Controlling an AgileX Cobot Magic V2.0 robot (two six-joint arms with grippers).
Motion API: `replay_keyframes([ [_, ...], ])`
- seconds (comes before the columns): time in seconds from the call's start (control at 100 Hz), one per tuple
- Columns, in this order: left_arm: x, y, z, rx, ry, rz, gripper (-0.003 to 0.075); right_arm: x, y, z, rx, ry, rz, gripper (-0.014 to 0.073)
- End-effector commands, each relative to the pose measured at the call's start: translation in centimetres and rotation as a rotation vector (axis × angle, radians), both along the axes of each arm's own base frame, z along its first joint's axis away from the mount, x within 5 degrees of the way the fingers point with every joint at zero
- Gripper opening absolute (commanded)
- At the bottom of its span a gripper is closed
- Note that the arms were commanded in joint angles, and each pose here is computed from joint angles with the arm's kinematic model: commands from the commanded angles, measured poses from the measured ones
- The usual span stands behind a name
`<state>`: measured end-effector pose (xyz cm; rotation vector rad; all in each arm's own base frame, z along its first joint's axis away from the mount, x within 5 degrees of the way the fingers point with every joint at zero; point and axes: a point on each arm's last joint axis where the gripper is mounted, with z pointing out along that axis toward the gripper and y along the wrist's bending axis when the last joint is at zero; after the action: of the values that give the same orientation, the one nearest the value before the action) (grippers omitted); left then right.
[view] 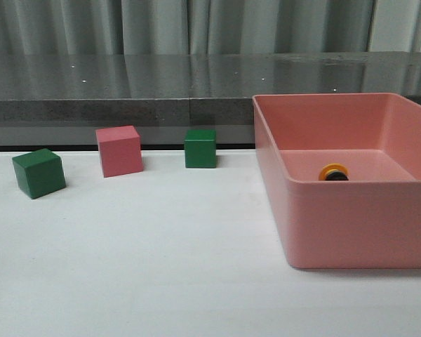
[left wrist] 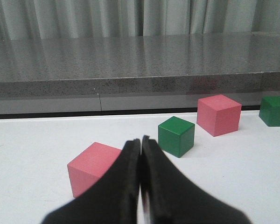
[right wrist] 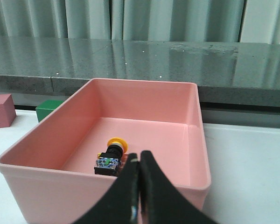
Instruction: Place and stand button with both arms
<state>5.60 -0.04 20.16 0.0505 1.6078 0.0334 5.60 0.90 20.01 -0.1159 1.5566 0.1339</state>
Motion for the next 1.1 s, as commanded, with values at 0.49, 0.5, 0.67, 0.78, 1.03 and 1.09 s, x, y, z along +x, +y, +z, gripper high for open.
replay_keyframes([
  [0.49,0.0,0.0,-0.6,-0.021,-0.069,-0.001,-0.002,-0.8,-0.2,4.5,0.106,-0.232,0.005,-0.007],
  [0.5,0.0,0.0,-0.6,-0.021,-0.069,-0.001,-0.002,-0.9,-0.2,4.6,0.111,-0.226,0.005,-0.007],
  [0.67,0.0,0.0,-0.6,-0.021,-0.069,-0.001,-0.002,-1.4,-0.3,10.2,0.136,-0.167,0.006,-0.007],
  [0.78,0.0,0.0,-0.6,-0.021,-0.069,-0.001,-0.002,-1.0,-0.2,14.2,0.139,-0.107,0.006,-0.007],
  [1.03,0.0,0.0,-0.6,-0.021,-0.069,-0.001,-0.002,5.9,1.4,19.6,0.232,0.172,0.039,-0.007],
  [1.09,0.0,0.0,-0.6,-0.021,-0.069,-0.001,-0.002,8.3,1.9,19.7,0.209,0.217,0.04,-0.007],
])
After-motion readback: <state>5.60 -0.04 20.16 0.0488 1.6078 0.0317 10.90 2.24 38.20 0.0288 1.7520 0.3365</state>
